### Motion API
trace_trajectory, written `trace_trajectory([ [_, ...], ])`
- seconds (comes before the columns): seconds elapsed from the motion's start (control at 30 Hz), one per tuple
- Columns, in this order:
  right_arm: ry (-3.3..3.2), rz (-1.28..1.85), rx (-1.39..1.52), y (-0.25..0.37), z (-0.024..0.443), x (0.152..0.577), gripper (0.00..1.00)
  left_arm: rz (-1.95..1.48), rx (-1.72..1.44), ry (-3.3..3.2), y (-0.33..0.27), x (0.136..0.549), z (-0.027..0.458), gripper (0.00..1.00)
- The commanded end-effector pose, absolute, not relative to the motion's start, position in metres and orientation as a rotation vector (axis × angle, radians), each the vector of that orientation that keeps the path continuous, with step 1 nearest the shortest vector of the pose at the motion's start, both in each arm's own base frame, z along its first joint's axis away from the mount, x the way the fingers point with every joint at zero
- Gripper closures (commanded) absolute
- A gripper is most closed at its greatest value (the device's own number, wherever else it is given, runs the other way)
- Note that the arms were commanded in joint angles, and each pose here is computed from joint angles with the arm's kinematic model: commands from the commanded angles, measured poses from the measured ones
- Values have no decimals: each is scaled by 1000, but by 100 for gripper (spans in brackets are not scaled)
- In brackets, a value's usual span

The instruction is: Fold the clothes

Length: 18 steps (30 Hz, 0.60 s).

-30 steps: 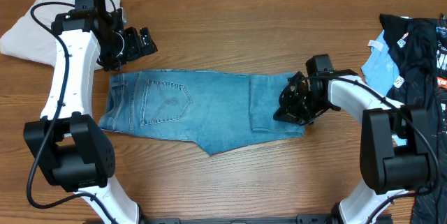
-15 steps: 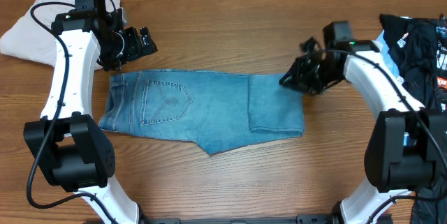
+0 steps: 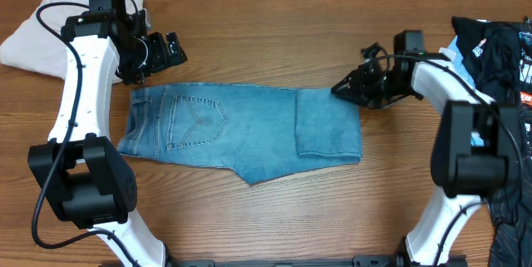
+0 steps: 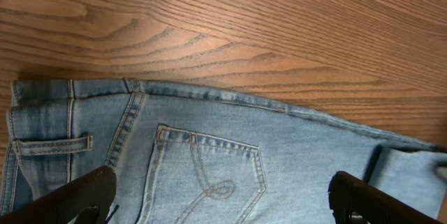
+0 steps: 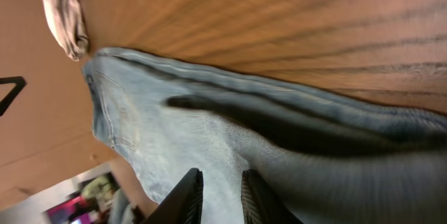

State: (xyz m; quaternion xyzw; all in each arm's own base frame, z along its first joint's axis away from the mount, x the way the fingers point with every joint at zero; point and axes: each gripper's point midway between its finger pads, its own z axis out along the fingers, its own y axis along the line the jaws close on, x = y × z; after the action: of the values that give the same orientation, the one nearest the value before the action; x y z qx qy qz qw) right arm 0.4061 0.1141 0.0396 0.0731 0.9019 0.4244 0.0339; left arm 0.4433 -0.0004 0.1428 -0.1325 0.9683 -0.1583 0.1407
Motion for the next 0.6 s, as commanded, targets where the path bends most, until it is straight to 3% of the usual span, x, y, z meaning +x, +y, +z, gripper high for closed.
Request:
trace_trajectory([
  [0.0,2787,1422,245,122,16,399,77,-444,-341,2799,-2,446,143,0],
  [0.27,2753,1499,305,113,15,404,96,-445,-341,2798,-2,446,144,0],
  [0.57,2731,1479,199,110,91,391,96,-444,-341,2797,-2,446,144,0],
])
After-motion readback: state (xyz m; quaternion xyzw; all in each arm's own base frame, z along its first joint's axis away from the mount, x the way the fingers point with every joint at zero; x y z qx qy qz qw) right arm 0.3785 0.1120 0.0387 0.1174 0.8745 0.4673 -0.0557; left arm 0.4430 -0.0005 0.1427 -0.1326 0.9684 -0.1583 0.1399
